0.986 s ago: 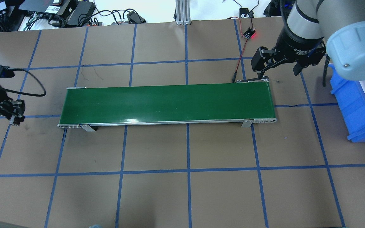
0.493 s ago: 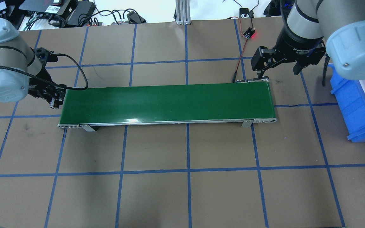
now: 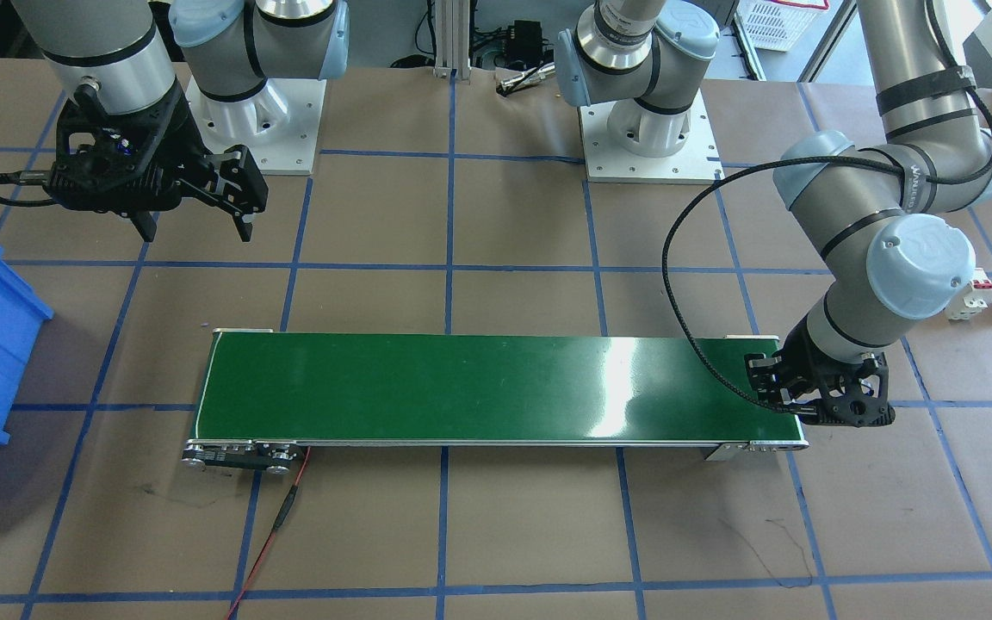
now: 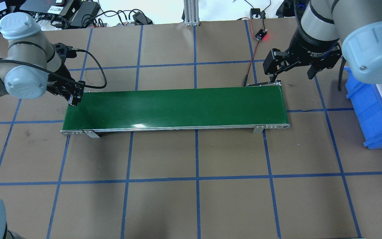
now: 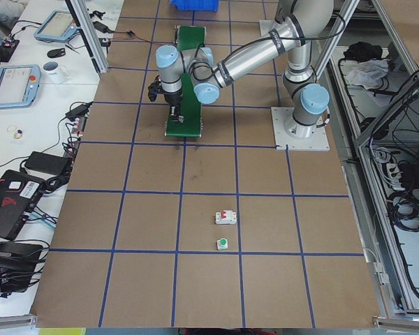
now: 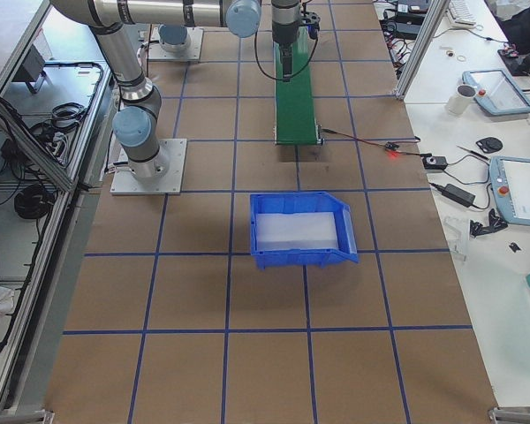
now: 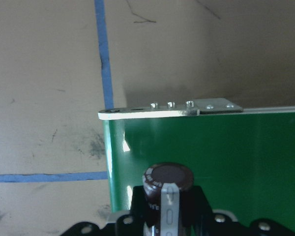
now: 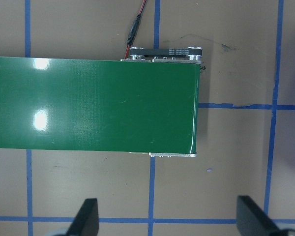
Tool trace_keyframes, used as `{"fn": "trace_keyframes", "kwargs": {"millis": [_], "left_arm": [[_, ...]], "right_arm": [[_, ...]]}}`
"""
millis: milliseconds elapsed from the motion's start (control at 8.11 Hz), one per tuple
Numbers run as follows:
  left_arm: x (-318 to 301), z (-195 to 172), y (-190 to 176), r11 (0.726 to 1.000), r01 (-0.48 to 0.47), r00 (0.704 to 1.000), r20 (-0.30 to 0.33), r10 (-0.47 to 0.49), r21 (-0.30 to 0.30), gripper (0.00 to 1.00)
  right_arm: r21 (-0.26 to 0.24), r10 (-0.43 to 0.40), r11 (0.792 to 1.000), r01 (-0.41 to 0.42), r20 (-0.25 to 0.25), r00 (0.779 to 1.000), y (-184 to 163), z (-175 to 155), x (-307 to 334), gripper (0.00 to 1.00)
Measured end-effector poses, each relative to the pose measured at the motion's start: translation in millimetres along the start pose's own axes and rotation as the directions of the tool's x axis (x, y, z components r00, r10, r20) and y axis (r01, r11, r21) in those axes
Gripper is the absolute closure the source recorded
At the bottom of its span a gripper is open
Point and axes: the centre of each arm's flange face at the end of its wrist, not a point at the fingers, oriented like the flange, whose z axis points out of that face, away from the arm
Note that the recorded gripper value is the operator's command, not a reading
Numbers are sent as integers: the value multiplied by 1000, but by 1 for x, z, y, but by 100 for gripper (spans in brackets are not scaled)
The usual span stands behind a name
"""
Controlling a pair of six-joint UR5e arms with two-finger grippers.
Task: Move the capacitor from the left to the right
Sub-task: 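Carry the capacitor with the left gripper onto the near end of the conveyor, then release the capacitor on the belt with the left gripper while the right gripper approaches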
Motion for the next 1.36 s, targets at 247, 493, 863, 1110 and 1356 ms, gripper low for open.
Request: {"fn": "trace_keyframes", "kwargs": {"millis": [247, 493, 863, 1110, 1356], "left_arm": [[9, 0, -2, 1000, 9, 999, -32, -9, 11, 52], [12, -2, -2, 1000, 15, 999, -49, -14, 17, 49], [15, -1, -2, 1000, 22, 997, -73, -21, 18, 21], [20, -5, -2, 999, 41, 995, -91, -38, 30, 0], [45, -23, -1, 994, 93, 986, -145, -84, 57, 0]], "right_arm": [[-32, 18, 999, -16, 49, 999, -7, 18, -5, 0], [-56, 76, 996, -70, 109, 991, -29, 50, -13, 0], [-27, 94, 995, -92, 133, 987, -57, 83, -17, 0], [-39, 94, 995, -88, 189, 977, -70, 106, -25, 0], [-48, 92, 995, -83, 228, 969, -78, 123, -30, 0]]}}
